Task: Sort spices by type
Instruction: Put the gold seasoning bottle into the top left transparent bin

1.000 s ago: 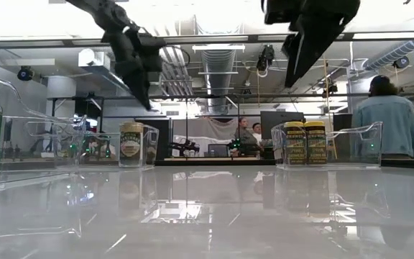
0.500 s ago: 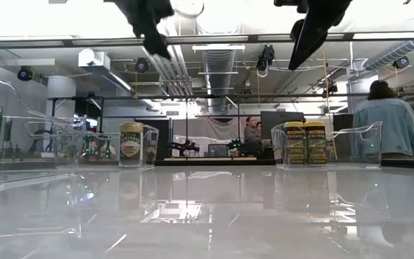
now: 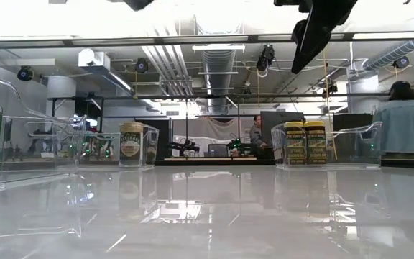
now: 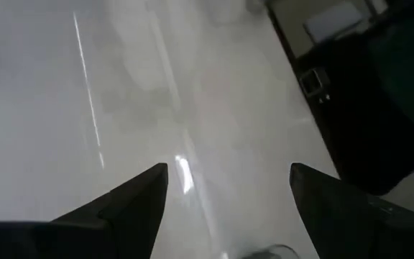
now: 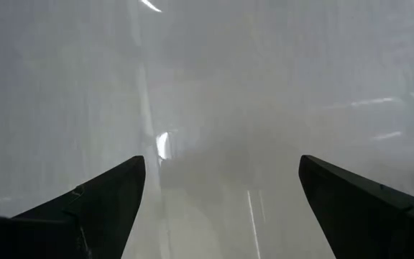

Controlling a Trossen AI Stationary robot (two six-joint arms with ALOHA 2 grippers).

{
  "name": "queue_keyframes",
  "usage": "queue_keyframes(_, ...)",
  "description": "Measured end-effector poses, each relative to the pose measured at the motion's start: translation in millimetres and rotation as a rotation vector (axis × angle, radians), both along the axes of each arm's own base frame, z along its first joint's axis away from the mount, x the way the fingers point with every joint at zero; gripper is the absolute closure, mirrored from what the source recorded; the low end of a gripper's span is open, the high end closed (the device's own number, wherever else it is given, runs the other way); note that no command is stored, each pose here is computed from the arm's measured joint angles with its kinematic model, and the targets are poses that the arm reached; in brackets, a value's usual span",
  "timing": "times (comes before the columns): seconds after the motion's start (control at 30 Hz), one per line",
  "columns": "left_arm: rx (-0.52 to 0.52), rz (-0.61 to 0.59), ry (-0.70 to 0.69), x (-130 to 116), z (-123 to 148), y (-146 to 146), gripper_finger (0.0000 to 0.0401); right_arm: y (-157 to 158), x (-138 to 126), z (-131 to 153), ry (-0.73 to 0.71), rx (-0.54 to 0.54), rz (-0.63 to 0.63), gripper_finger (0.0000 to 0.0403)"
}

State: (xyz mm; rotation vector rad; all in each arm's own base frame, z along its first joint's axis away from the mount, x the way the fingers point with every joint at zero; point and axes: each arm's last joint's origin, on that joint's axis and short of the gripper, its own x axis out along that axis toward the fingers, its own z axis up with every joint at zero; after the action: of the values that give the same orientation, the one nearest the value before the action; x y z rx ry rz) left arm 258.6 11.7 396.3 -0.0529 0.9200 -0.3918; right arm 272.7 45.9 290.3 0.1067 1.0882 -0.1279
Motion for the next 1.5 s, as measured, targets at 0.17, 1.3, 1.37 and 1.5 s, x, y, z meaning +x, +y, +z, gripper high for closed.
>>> queue_keyframes(0.17,0.023,0.038,0.093,-10.8,-12.4,-44.2,0.0125,16.3,5.3,4.2,-0.098,0.022,0.042,0.0044)
queue_keyframes(1.3,-0.214,0.556,0.747,-79.4,-99.5,-206.1,0.0119,69.3,4.3,-38.7,-0.387,0.009,0.152,0.0044)
queue_keyframes(1.37,-0.207,0.563,0.796,-78.4,-105.3,-211.4,0.011,70.3,4.2,-38.4,-0.391,0.011,0.155,0.0044)
queue_keyframes(1.5,-0.184,0.549,0.911,-75.8,-119.4,-222.8,0.0093,70.5,4.0,-38.5,-0.389,0.011,0.158,0.0044)
